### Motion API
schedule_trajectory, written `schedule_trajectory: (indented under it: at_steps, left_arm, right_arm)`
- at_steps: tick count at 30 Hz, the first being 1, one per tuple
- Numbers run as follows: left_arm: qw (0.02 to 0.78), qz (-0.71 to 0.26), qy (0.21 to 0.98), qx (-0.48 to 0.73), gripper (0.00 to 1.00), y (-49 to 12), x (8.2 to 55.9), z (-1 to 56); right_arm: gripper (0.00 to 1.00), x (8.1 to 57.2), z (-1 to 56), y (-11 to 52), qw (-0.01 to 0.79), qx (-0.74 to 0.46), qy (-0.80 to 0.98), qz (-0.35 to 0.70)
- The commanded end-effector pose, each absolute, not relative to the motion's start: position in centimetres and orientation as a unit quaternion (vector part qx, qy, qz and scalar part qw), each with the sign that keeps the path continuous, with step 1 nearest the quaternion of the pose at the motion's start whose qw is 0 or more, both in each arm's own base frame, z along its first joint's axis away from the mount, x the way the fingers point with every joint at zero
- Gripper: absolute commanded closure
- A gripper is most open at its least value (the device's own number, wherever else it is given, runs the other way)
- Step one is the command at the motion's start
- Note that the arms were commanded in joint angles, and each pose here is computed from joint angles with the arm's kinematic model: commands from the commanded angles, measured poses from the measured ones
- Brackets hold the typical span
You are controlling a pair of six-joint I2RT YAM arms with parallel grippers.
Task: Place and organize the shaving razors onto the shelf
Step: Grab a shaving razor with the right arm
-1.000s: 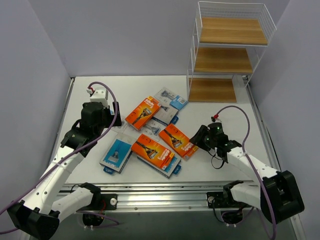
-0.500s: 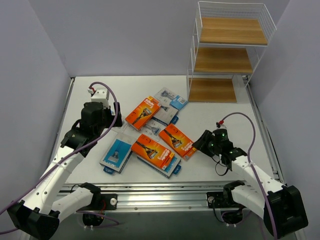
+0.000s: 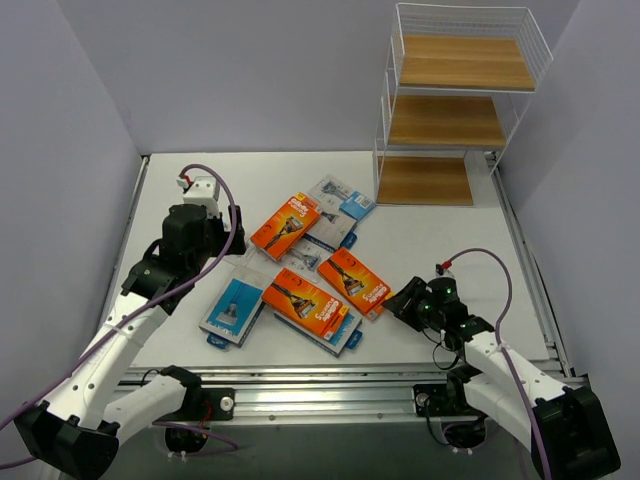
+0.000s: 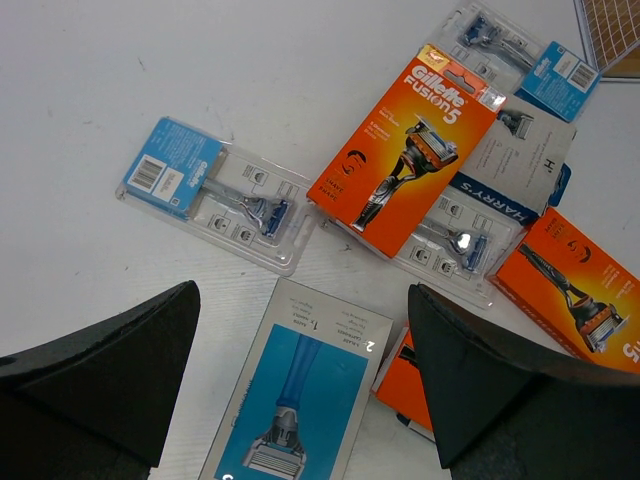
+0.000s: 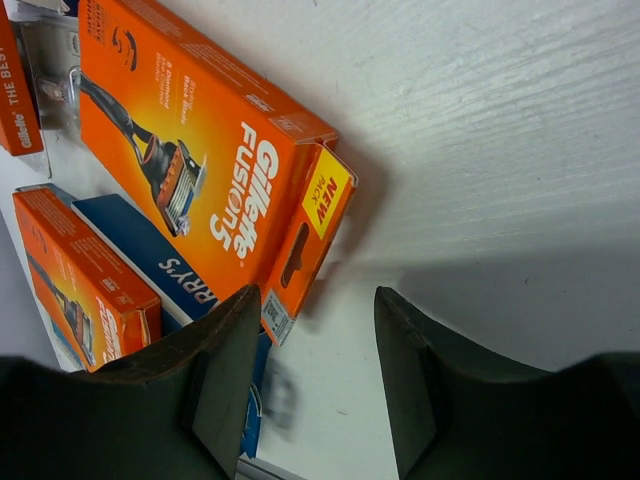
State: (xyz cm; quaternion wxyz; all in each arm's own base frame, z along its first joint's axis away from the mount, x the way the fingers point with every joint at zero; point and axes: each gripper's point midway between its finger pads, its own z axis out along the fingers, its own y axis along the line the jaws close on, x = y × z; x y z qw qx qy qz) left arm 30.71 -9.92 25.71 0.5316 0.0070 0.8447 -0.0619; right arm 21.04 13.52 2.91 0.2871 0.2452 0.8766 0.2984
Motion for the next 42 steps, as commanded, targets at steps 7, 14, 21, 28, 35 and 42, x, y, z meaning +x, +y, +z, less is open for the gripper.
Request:
schedule_trajectory:
  at_steps: [7,14,21,28,35,42]
  left_arm:
    - [0.542,-0.082,0.836,0.019,0.06,-10.8,30.8,26.8]
    - [0.540,-0.090,0.837,0.021,0.06,-11.1,30.8,26.7]
    - [0.540,-0.094,0.836,0.023,0.06,-11.2,30.7,26.8]
    - [0.539,-0.095,0.836,0.023,0.06,-11.3,30.7,26.8]
    - [0.538,-0.099,0.837,0.025,0.06,-11.4,30.7,26.8]
    - [0.537,-0.100,0.837,0.025,0.06,-11.5,30.7,26.7]
  right_arm:
    - [0.58,21.0,1.9,14.5,0.281,0.243,0.873,0.316]
    - [0.62,21.6,1.9,14.6,0.289,0.253,0.865,0.323]
    - [0.66,21.9,1.7,15.0,0.288,0.251,0.865,0.327]
    - [0.72,22.2,1.3,15.1,0.288,0.257,0.864,0.323]
    - [0.81,22.3,1.0,15.2,0.288,0.260,0.862,0.326]
    - [0.85,22.9,0.8,15.1,0.292,0.263,0.862,0.320]
